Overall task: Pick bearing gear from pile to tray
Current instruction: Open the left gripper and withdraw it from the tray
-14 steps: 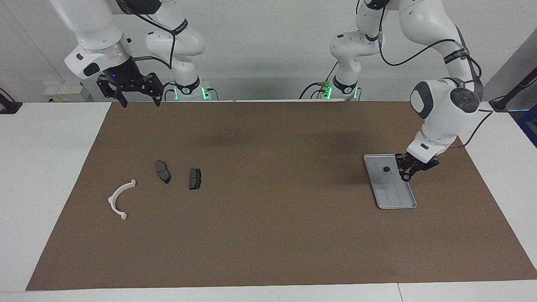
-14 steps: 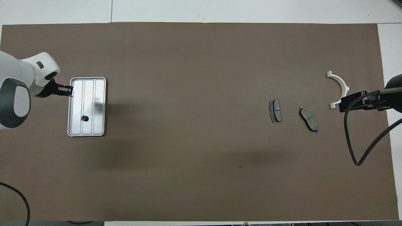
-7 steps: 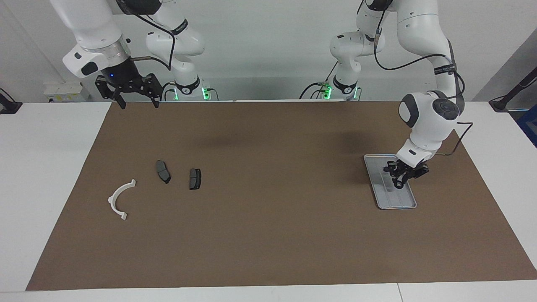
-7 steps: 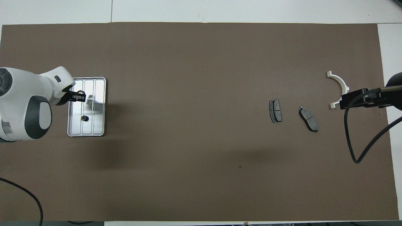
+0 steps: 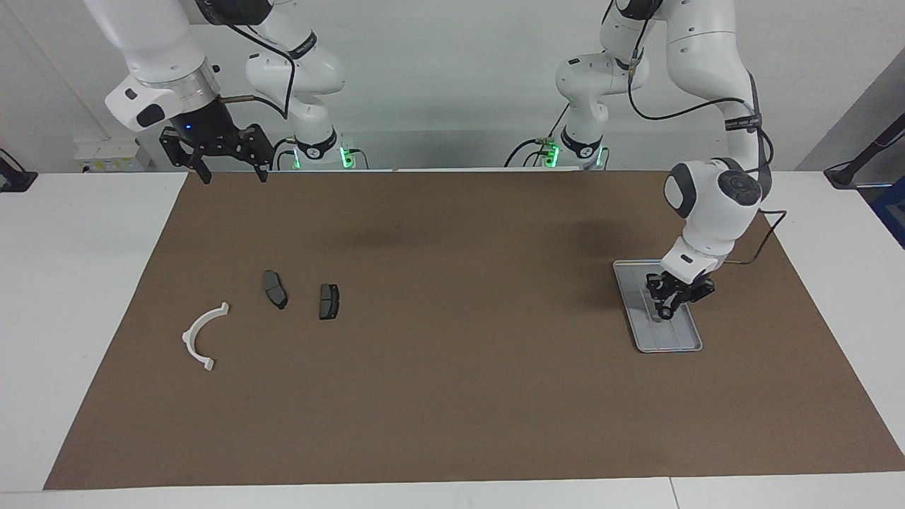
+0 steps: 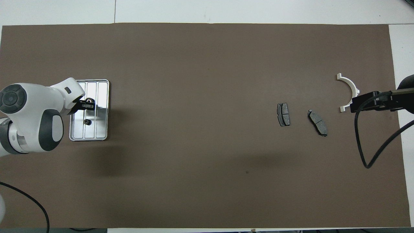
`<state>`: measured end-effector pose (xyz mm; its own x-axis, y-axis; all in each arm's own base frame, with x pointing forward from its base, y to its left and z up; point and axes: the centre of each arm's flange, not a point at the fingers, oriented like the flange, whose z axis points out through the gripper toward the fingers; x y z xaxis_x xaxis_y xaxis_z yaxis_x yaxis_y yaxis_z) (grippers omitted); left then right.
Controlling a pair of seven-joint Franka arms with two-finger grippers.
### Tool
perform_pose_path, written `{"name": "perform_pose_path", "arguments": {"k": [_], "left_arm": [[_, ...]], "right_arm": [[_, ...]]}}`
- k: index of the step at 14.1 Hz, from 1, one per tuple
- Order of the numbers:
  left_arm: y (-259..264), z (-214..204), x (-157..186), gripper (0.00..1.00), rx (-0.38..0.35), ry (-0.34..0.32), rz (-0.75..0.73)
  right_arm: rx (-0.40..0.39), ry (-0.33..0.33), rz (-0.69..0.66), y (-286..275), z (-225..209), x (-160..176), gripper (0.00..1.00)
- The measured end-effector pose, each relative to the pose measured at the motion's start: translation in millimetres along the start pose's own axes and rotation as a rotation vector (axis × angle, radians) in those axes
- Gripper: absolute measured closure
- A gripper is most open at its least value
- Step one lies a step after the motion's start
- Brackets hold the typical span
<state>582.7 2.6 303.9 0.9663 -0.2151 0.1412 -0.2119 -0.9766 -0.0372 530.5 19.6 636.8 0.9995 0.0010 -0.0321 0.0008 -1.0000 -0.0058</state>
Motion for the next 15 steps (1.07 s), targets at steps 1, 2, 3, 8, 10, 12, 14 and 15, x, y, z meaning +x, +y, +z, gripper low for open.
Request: {"name": "perform_pose_path", "arguments": {"k": [1, 2, 3, 8, 10, 12, 14, 15], "left_arm": [[0, 0, 0, 0.68, 0.000, 0.000, 0.000], [0, 0, 0, 0.68, 0.000, 0.000, -0.001], [1, 1, 0, 0.59, -0.001, -0.002, 0.000], [2, -1, 2, 0.01, -0.002, -0.004, 0.002], [-4, -20, 16, 0.00, 0.001, -0.007, -0.006], [-15, -55, 34, 0.00, 0.010, 0.008, -0.077], [-21, -100, 47, 0.00, 0.019, 0.022, -0.175], [-23, -127, 52, 0.00, 0.022, 0.019, -0.209]], "right_arm": [[0.000, 0.000, 0.000, 0, 0, 0, 0.00], [0.000, 0.000, 0.000, 0, 0, 0, 0.00], [0.000, 0.000, -0.001, 0, 0, 0, 0.00], [0.000, 0.000, -0.002, -1, 0, 0, 0.00], [0.000, 0.000, -0.002, -1, 0, 0, 0.00], [0.000, 0.000, -0.002, -1, 0, 0, 0.00], [-0.001, 0.000, -0.002, -1, 0, 0, 0.00], [-0.001, 0.000, -0.002, -1, 0, 0, 0.00]]}}
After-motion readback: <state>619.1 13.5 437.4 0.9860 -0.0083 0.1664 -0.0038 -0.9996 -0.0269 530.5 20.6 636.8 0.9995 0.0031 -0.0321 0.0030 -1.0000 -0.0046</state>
